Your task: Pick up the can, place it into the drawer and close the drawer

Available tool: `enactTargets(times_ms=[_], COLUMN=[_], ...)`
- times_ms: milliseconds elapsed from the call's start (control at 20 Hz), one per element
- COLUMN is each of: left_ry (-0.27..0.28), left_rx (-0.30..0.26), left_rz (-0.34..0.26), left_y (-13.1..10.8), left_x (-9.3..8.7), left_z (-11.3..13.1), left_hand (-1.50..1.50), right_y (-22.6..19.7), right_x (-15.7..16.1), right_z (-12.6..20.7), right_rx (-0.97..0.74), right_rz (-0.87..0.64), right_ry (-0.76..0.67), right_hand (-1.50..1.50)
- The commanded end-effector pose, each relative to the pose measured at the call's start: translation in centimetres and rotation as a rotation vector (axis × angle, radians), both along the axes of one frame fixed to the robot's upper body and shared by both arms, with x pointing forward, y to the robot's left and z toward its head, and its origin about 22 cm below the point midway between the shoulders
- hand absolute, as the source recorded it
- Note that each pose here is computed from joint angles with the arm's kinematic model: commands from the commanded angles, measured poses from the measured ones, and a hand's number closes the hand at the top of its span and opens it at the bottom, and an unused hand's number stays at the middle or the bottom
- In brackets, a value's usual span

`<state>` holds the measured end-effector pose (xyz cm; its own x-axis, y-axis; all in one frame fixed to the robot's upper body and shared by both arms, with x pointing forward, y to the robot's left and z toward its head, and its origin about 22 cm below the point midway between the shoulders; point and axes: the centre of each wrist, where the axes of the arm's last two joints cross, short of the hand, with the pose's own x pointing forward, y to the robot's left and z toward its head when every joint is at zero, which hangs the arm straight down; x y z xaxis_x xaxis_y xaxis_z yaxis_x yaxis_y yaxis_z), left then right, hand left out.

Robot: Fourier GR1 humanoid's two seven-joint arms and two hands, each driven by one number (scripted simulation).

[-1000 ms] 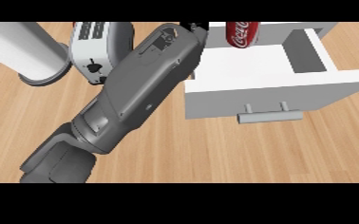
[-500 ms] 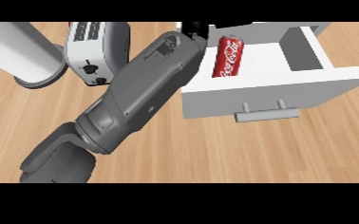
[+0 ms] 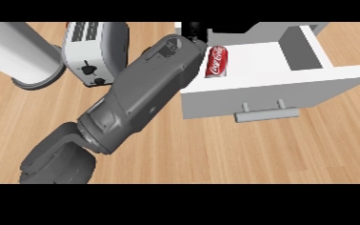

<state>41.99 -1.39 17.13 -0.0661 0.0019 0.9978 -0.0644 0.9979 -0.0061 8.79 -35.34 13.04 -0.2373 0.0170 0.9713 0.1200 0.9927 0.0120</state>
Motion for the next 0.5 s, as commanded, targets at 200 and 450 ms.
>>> enactTargets(times_ms=[200,450], left_ry=[-0.013,-0.023], left_rx=[-0.014,-0.051], left_rz=[0.027,0.024], left_y=[0.2,0.1], left_x=[0.4,-0.1], left_z=[0.2,-0.6], left_hand=[-1.50,-1.50], right_y=[-1.1,0.1], right_x=[0.3,0.1], right_z=[-0.1,2.8], right_rx=[0.001,-0.216], right_rz=[-0.004,-0.005], right_ry=[-0.014,-0.124], right_hand=[-1.50,-1.50])
